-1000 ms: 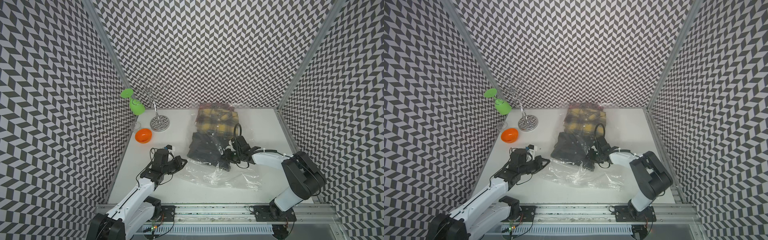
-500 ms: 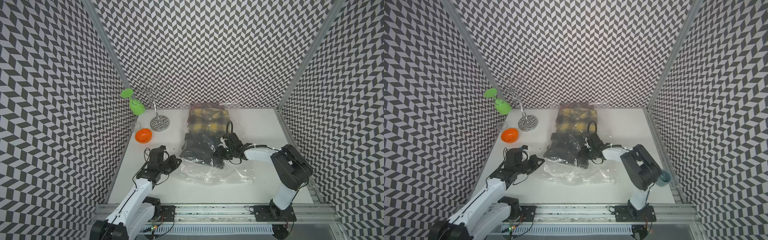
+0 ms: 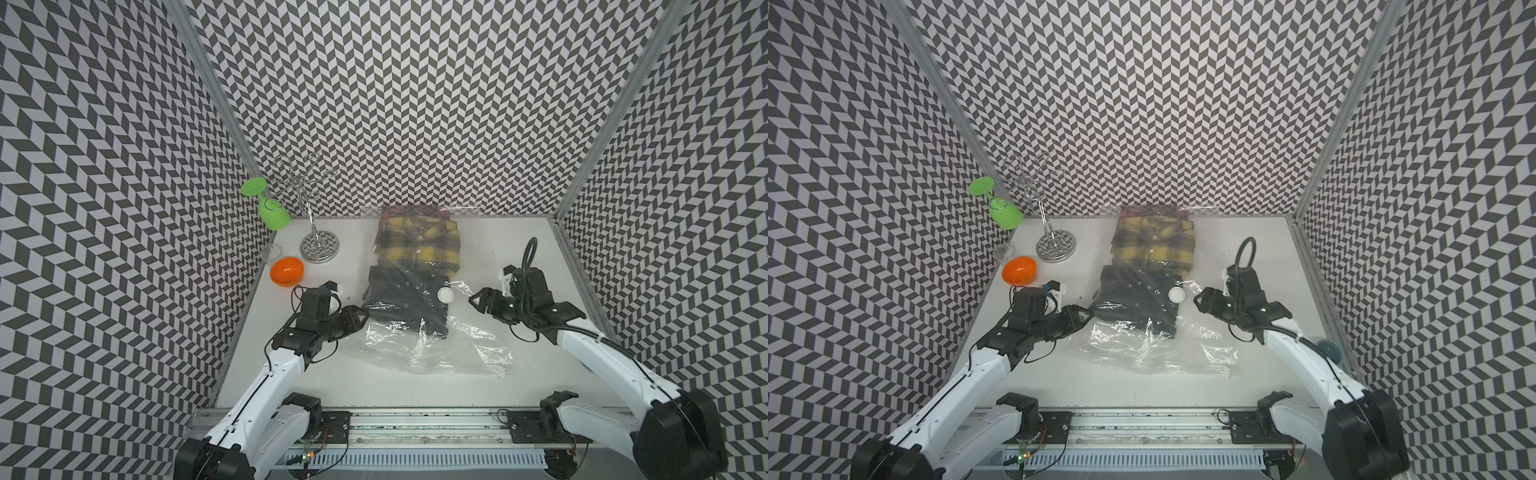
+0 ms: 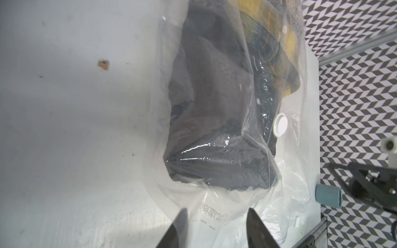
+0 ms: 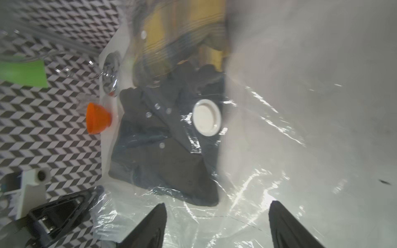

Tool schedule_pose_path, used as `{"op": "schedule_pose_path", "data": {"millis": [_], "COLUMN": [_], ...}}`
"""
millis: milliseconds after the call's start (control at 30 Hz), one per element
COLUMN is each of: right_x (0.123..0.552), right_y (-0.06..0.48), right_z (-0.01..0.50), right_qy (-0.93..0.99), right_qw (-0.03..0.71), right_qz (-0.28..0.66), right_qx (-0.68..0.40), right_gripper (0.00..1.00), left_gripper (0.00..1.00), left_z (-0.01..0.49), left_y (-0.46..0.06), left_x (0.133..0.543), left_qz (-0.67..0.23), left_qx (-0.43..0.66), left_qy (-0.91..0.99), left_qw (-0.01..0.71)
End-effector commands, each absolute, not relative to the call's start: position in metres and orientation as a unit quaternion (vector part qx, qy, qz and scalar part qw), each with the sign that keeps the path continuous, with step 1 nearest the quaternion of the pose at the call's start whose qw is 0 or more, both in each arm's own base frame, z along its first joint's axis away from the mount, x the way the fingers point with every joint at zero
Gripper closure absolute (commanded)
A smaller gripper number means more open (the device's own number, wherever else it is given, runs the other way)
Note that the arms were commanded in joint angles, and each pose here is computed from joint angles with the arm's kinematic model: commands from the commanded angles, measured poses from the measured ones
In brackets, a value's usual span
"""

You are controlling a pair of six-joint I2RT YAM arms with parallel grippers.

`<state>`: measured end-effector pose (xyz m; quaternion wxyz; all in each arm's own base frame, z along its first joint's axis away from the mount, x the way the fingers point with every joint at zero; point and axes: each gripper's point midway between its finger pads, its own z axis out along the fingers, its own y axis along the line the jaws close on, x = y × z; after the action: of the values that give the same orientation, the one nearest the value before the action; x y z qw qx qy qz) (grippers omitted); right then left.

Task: Place the folded shirt into the vacuum bag
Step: Adjust the vacuum bag at the center of the board.

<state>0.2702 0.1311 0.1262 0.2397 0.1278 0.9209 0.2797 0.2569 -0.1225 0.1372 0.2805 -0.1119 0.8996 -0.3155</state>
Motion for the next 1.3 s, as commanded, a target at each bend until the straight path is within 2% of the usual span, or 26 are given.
{"op": "schedule_pose_path", "data": {"millis": [0, 133, 333, 467, 567, 800, 833, 1133, 1267], "right_x": [0.243, 0.226, 0.212, 0.204, 0.203, 0.219, 0.210, 0.210, 0.222], "right_y": [0.085, 0.057, 0.061, 0.078, 0.079, 0.083, 0.112, 0.127, 0.132], "right_z": [0.098, 0.073, 0.052, 0.032, 0.022, 0.030, 0.044, 0.062, 0.102], "right_qy": [0.927, 0.915, 0.902, 0.898, 0.900, 0.892, 0.881, 0.882, 0.865], "right_qw": [0.220, 0.207, 0.188, 0.165, 0.160, 0.195, 0.154, 0.149, 0.188], "right_qz": [0.217, 0.200, 0.230, 0.276, 0.275, 0.295, 0.374, 0.398, 0.426], "right_qx": [0.213, 0.282, 0.313, 0.299, 0.298, 0.282, 0.246, 0.202, 0.186], "right_gripper": [0.17, 0.13, 0.09, 0.10, 0.10, 0.10, 0.22, 0.36, 0.47], "left_gripper": [0.50, 0.47, 0.45, 0.42, 0.41, 0.42, 0.42, 0.41, 0.41], "left_z": [0.175, 0.190, 0.217, 0.216, 0.213, 0.198, 0.199, 0.208, 0.207], "left_y": [-0.106, -0.094, -0.094, -0.144, -0.188, -0.264, -0.271, -0.311, -0.324], "left_x": [0.276, 0.295, 0.306, 0.307, 0.302, 0.293, 0.291, 0.276, 0.269], "left_qz": [-0.259, -0.201, -0.174, -0.221, -0.242, -0.267, -0.271, -0.297, -0.299], "left_qx": [-0.087, -0.059, -0.021, 0.047, 0.100, 0.183, 0.192, 0.246, 0.278], "left_qy": [0.897, 0.903, 0.895, 0.891, 0.884, 0.869, 0.866, 0.836, 0.824], "left_qw": [0.348, 0.375, 0.411, 0.394, 0.388, 0.375, 0.375, 0.390, 0.393]}}
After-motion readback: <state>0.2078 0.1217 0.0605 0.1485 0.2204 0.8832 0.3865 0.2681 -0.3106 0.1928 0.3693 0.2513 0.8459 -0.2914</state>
